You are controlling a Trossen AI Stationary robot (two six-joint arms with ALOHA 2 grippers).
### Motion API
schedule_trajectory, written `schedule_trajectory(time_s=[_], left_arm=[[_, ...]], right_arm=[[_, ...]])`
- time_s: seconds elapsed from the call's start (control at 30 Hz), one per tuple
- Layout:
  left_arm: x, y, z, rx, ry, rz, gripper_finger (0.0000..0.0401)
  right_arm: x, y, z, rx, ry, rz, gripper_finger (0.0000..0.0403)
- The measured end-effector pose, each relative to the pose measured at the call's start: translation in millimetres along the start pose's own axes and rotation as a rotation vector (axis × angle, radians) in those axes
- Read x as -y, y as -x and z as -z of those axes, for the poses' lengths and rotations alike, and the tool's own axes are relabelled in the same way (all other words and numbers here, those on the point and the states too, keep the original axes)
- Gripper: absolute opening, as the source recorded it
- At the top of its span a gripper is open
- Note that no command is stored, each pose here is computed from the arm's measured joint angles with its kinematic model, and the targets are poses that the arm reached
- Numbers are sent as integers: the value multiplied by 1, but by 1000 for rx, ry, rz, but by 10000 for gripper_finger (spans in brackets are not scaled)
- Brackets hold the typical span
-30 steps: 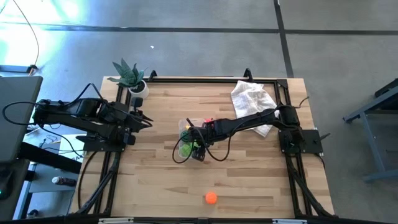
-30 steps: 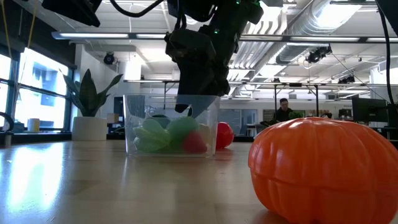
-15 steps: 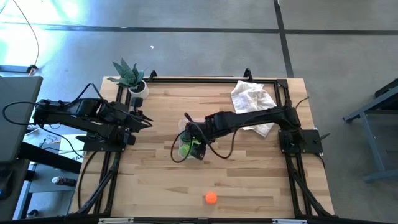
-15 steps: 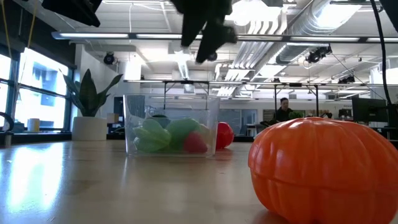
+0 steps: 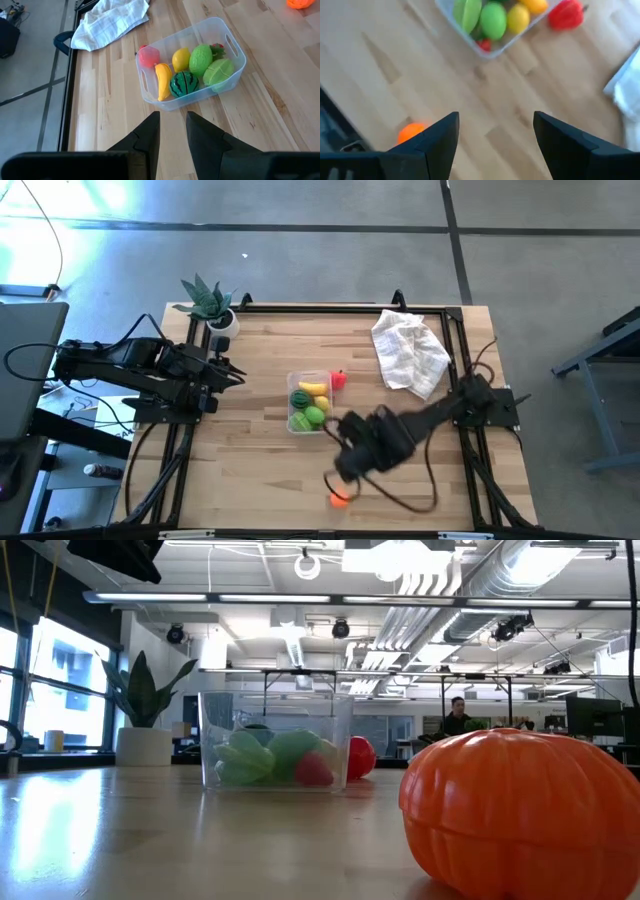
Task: Pick and placing Produce into tupperware
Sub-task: Put the tangerine into the bin
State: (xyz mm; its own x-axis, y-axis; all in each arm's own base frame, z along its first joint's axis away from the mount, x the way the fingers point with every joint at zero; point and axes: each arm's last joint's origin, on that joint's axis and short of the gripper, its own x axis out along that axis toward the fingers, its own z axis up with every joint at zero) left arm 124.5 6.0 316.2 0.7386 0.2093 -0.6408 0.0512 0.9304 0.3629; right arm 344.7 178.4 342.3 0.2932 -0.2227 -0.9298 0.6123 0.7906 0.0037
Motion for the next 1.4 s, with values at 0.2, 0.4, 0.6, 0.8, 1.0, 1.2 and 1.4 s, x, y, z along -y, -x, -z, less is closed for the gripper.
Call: schedule_trajectory(time_s=[0.2,0.4,0.6,0.8,1.0,1.2,1.4], left_arm=[[0,0,0,0,0,0,85],[0,0,0,0,0,0,85],[0,0,0,0,0,0,85],[0,0,0,0,0,0,85],[0,0,0,0,0,0,85],[0,0,0,0,0,0,85],[0,0,0,0,0,0,85]], right_arm=[[-29,-21,43,-35,-64,-70,248],[-52,-45,71,-112,-51,-223,248],[-63,-64,89,-118,33,-314,248],[-68,-84,105,-113,102,-377,248],[-68,-106,117,-94,148,-412,251],[-64,-121,124,-88,168,-418,289],[-61,-127,122,-85,177,-403,328]])
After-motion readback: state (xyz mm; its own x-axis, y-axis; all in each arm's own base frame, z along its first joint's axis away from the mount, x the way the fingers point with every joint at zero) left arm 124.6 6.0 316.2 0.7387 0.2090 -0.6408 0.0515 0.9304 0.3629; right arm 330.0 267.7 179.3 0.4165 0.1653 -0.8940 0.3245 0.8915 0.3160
